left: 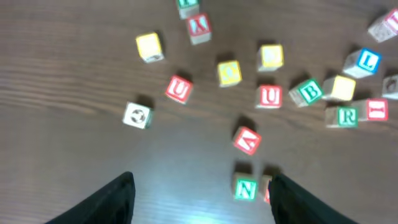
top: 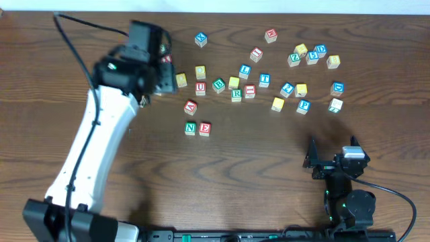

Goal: Spell out NEURIPS
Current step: 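Open the left gripper and raise it away from the E block, then move the left gripper forward over the red U block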

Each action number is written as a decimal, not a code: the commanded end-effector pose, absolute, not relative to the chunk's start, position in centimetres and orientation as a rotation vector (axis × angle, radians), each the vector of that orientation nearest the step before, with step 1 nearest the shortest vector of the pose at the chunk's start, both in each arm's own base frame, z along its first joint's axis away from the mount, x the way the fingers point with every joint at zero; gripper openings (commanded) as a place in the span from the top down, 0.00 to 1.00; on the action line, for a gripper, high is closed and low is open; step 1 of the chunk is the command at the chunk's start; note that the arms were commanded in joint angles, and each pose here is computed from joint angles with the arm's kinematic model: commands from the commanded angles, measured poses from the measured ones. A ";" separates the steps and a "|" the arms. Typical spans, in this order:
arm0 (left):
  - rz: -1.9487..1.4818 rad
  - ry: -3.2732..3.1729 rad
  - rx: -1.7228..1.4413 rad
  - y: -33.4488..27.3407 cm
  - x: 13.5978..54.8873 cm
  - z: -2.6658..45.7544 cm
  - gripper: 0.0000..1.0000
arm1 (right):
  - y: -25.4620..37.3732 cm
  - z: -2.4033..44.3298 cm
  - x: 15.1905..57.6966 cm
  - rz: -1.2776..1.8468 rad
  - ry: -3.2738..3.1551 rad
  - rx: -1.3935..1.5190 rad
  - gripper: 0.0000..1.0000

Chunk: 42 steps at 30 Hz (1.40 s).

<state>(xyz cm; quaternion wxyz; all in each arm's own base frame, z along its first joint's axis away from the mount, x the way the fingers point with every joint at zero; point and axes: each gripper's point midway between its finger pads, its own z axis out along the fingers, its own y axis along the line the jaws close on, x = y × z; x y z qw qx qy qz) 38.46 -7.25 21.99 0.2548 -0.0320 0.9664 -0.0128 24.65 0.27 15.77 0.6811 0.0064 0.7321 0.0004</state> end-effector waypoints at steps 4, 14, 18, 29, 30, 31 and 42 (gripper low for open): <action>-0.076 2.743 0.002 -4.9 42.2 20.0 0.29 | 0.1 15.7 24.6 -0.010 1.644 0.013 0.01; -0.018 2.924 0.234 -4.3 45.4 12.4 0.24 | 0.1 15.7 24.6 -0.009 1.644 0.012 0.01; -0.003 2.979 0.417 -4.3 45.6 8.6 0.24 | 0.1 15.7 24.6 -0.010 1.644 0.013 0.01; 0.000 2.960 0.462 -4.5 46.9 6.5 0.28 | 0.1 15.7 24.6 -0.010 1.644 0.013 0.01; 0.001 2.957 0.462 -4.5 46.9 6.4 0.28 | 0.1 15.7 24.6 -0.009 1.644 0.012 0.01; 0.002 2.954 0.461 -4.5 47.0 6.3 0.28 | 0.1 15.7 24.6 -0.009 1.644 0.012 0.01; 0.006 2.921 0.473 -4.5 47.8 5.5 0.28 | 0.1 15.7 24.6 -0.009 1.644 0.012 0.01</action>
